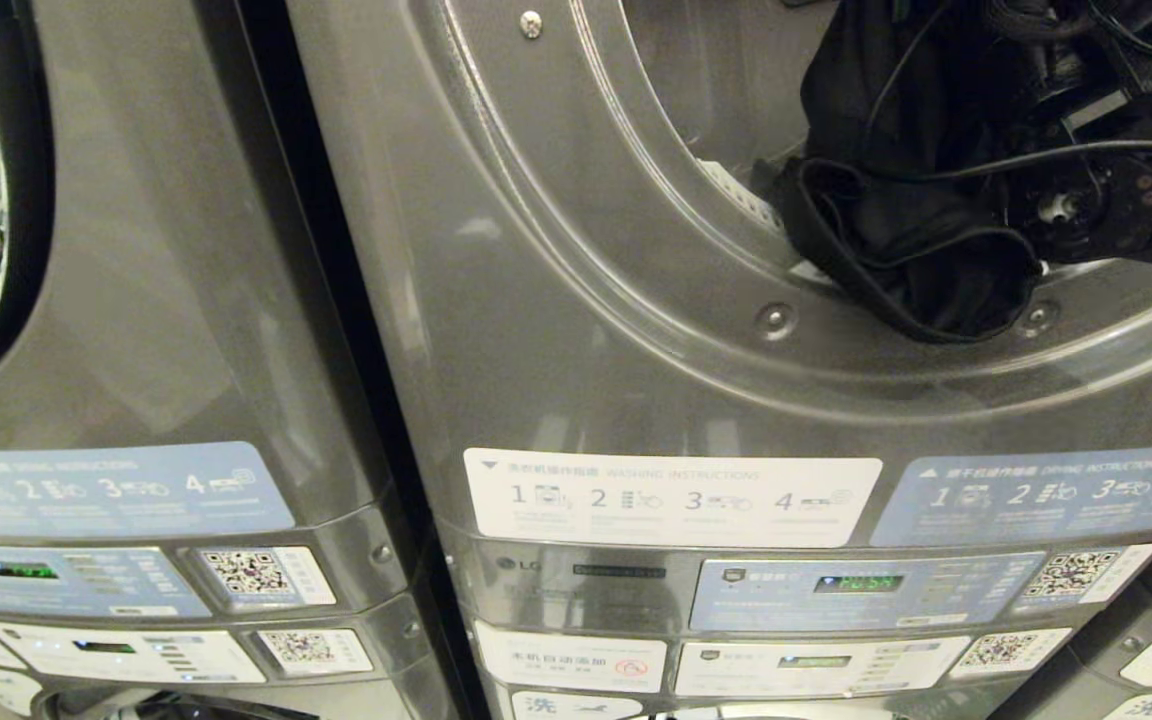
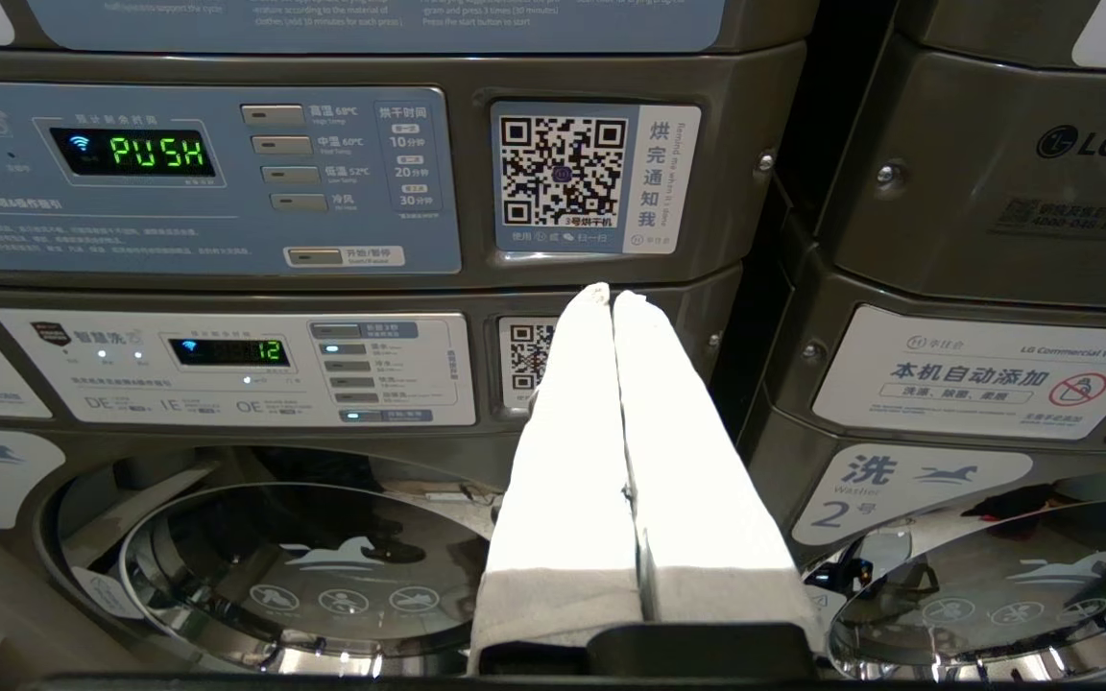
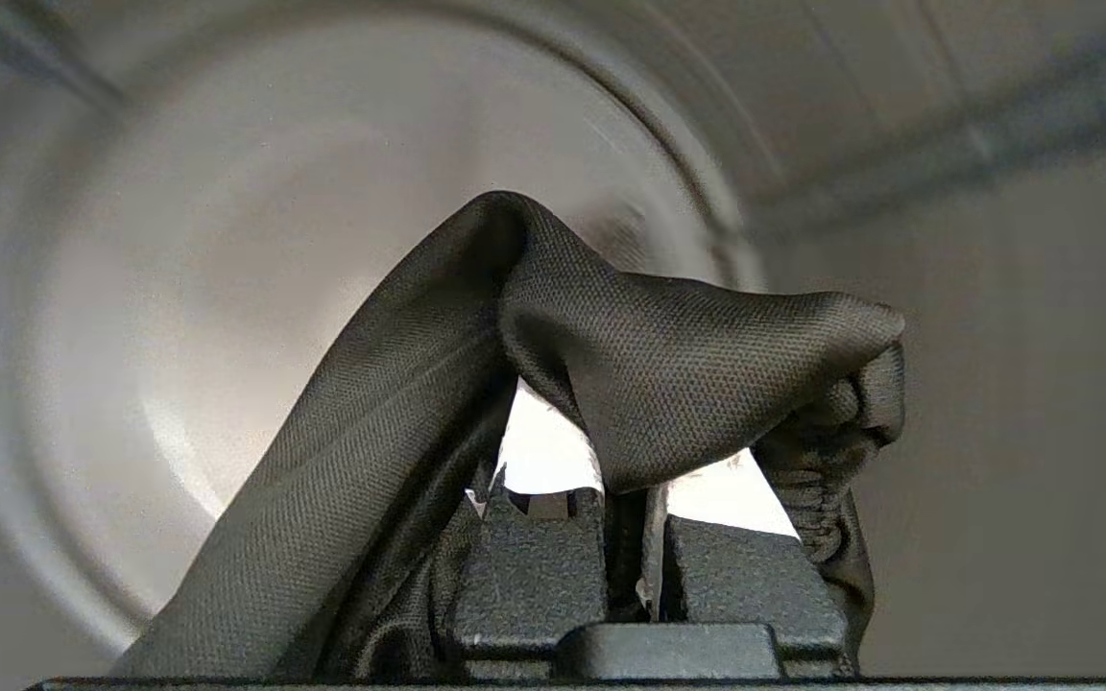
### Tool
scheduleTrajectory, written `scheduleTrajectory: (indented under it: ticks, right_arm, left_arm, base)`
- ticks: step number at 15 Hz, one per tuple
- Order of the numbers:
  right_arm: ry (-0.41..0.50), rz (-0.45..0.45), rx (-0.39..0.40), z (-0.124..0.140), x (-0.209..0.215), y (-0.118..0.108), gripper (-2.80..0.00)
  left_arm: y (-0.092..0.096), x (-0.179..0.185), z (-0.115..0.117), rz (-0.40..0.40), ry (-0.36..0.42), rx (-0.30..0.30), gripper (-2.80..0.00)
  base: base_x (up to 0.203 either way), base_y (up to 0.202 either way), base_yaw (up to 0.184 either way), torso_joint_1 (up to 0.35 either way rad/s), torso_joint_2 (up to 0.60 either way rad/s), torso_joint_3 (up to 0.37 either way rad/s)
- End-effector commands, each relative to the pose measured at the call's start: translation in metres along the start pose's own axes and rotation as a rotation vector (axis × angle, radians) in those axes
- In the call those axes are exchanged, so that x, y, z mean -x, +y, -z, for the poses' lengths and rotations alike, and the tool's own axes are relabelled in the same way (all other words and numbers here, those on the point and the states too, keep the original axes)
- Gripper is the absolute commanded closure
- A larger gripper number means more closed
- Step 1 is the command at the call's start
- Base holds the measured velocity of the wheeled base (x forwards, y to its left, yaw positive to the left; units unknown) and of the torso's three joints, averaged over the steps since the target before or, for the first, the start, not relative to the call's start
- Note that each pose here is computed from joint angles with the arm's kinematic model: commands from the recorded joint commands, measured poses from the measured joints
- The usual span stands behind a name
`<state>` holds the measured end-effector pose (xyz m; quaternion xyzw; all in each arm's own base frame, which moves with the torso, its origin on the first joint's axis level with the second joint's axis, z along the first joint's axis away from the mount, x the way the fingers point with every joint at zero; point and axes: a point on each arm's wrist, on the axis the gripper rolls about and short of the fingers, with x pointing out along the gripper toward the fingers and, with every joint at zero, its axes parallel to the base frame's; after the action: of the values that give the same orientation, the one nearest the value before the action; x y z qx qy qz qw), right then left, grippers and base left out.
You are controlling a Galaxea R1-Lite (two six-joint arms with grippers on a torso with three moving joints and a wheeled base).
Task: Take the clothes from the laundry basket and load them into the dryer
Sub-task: Put the clothes in the dryer
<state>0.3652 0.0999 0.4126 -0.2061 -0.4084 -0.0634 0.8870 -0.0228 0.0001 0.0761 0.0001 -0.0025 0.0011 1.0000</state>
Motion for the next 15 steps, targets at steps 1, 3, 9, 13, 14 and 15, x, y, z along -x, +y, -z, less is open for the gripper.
scheduleTrajectory:
  ticks: [1,3,9,13,14,15]
  right_arm:
    - [0.01,0.02,0.031,0.012,-0.001,-0.008,0.0]
    - [0.074,0.057,0.054,0.03,-0.002,-0.015,0.0]
    - [0.073,-0.01,0.034,0.031,-0.001,-0.007,-0.13]
    - [0.055,-0.037,0.022,0.026,-0.001,-0.006,-2.8]
    - [0.034,-0.058,0.019,0.022,-0.001,-0.008,-2.8]
    - [0.011,-0.081,0.013,0.015,-0.001,-0.009,-2.8]
  left_arm:
    - [0.0,0.0,0.0,-0.001,-0.001,0.0,0.0]
    - [0.0,0.0,0.0,-0.001,-0.001,0.0,0.0]
    - [0.0,0.0,0.0,-0.001,-0.003,0.0,0.0]
    - [0.0,0.0,0.0,-0.001,-0.001,0.0,0.0]
    - [0.0,0.0,0.0,-0.001,-0.001,0.0,0.0]
    - [0.0,0.0,0.0,-0.001,-0.002,0.0,0.0]
  base:
    - [0.0,0.0,0.0,0.0,0.0,0.0]
    - [0.0,0.0,0.0,0.0,0.0,0.0]
    - [0.0,0.0,0.0,0.0,0.0,0.0]
    - [0.0,0.0,0.0,0.0,0.0,0.0]
    - [0.0,0.0,0.0,0.0,0.0,0.0]
    - [0.0,0.0,0.0,0.0,0.0,0.0]
